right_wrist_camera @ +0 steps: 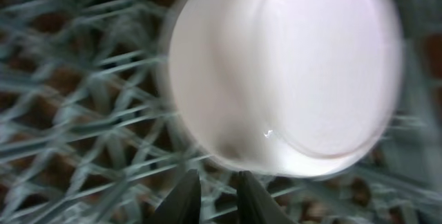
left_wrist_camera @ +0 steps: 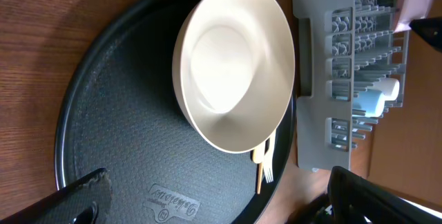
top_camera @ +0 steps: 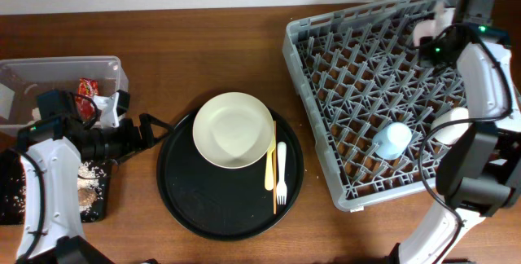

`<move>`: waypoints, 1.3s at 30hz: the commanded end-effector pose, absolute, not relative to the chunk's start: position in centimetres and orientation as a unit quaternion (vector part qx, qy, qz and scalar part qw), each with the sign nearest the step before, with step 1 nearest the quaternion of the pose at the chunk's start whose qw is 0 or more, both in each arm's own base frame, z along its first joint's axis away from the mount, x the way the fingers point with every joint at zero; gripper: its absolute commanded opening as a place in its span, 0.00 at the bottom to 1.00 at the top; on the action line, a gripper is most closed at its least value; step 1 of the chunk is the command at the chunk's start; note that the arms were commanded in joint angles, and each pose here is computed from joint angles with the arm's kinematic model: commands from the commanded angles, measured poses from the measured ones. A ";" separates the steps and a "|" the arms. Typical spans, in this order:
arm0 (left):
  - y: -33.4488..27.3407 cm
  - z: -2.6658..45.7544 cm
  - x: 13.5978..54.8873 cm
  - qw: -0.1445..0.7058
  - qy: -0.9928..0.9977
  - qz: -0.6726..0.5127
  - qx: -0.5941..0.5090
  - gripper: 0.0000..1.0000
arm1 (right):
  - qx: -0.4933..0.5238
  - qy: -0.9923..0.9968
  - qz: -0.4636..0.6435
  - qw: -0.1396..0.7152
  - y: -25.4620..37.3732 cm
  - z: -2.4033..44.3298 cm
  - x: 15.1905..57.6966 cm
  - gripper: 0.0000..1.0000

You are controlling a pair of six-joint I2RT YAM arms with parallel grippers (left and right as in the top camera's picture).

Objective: Sort waste into correct bins and load items into the dishwasher rack
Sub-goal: 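Release the pink bowl and withdraw the right gripper, then reach right gripper to the cream plate rim on the tray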

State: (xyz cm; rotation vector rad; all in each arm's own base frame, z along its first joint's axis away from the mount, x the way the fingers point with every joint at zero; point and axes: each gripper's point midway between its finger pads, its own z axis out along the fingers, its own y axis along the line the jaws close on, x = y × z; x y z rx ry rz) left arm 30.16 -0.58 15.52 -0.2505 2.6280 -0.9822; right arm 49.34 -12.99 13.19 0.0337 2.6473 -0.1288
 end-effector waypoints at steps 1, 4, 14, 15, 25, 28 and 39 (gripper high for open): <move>-0.4 15.9 30.4 0.167 0.919 -0.345 -0.087 0.99 | -0.007 0.973 0.009 0.229 -9.6 12.3 49.2 0.49; -0.4 15.9 30.4 0.167 0.919 -0.345 -0.087 0.99 | 0.025 0.970 0.014 0.243 -9.6 14.2 49.0 0.81; -0.4 15.9 30.4 0.167 0.919 -0.345 -0.087 1.00 | -0.074 0.906 0.252 0.332 1.9 29.0 42.4 0.83; -0.4 15.9 30.4 0.167 0.919 -0.345 -0.087 0.99 | -0.091 0.905 0.280 0.308 4.3 28.9 41.4 0.83; -0.4 15.9 30.4 0.167 0.919 -0.345 -0.087 0.99 | -0.262 0.924 0.226 0.160 21.2 17.3 37.0 0.84; -0.4 15.9 30.4 0.167 0.919 -0.345 -0.087 1.00 | -0.282 0.926 0.208 0.143 24.8 13.6 36.8 0.85; -0.4 15.9 30.4 0.167 0.919 -0.345 -0.087 0.99 | -0.267 0.922 0.040 0.277 23.9 15.1 44.5 0.63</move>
